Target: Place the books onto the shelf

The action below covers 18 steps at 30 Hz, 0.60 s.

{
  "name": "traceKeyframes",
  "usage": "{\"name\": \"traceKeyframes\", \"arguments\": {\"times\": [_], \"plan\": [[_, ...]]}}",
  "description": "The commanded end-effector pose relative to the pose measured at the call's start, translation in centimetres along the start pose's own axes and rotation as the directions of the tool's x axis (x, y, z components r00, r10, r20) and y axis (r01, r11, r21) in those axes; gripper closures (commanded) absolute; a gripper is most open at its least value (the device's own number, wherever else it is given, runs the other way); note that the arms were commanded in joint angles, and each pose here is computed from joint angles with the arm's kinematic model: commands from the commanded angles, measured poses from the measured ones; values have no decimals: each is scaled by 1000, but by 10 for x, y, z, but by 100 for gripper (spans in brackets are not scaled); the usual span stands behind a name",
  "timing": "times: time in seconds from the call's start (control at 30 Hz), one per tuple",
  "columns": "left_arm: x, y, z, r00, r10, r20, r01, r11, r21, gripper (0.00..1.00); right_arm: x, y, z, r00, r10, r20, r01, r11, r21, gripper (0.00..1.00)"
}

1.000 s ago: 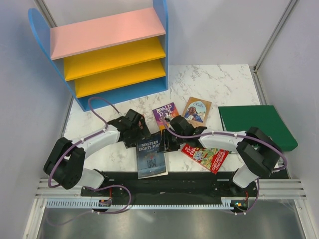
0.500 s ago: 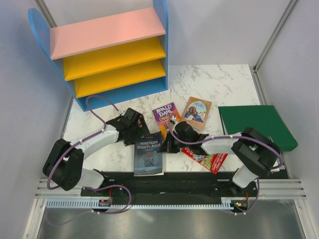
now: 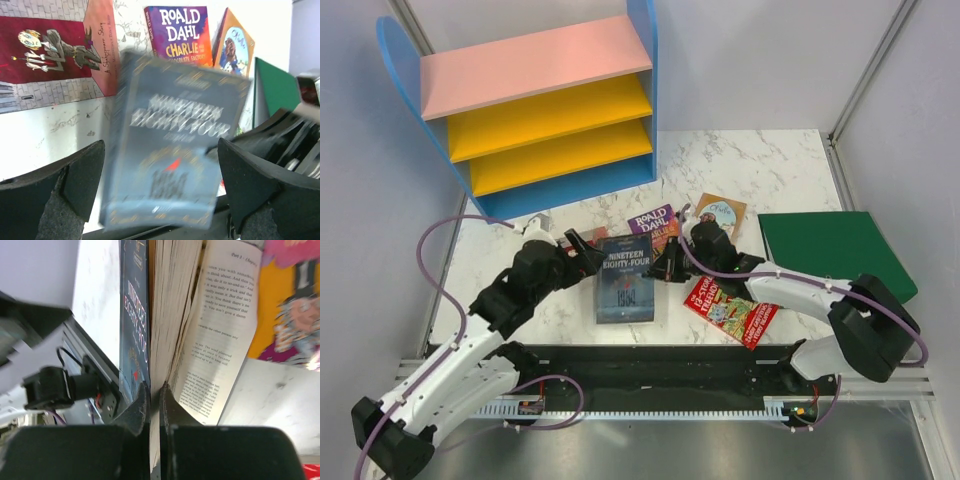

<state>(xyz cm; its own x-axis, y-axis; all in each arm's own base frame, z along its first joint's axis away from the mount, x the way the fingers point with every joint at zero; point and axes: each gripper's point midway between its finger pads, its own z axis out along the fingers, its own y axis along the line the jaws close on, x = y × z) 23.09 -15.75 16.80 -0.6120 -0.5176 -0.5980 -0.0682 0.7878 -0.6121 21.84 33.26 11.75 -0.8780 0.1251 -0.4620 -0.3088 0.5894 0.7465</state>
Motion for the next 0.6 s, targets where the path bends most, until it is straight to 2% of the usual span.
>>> {"name": "traceKeyframes", "arguments": {"times": [0.0,0.07,0.17,0.23,0.27,0.3,0.4,0.5,0.57], "plan": [[-1,11,0,998,22,64,-23,1000,15,0,-75,49,-36,982,-83,172,113,978,-175,100],[1,5,2,997,43,62,-47,997,63,0,-86,58,-44,977,-112,184,151,966,-210,100],[12,-12,9,998,60,27,-64,983,173,0,-85,77,-52,976,-158,152,197,937,-290,100],[9,-27,11,997,57,45,-66,967,244,0,-78,88,-56,977,-176,118,207,913,-350,100],[17,-29,15,997,73,13,-73,960,271,0,-79,94,-59,976,-181,123,215,902,-375,100],[12,-41,14,997,72,38,-80,943,324,0,-77,97,-61,975,-187,117,218,894,-392,100],[18,-48,17,995,100,32,-104,922,373,0,-73,106,-67,974,-203,106,229,870,-438,100],[12,-55,13,992,108,71,-128,904,408,0,-69,110,-71,972,-217,93,235,857,-459,100],[9,-57,10,991,103,88,-130,898,421,6,-69,111,-73,970,-223,95,241,852,-465,100]]}}
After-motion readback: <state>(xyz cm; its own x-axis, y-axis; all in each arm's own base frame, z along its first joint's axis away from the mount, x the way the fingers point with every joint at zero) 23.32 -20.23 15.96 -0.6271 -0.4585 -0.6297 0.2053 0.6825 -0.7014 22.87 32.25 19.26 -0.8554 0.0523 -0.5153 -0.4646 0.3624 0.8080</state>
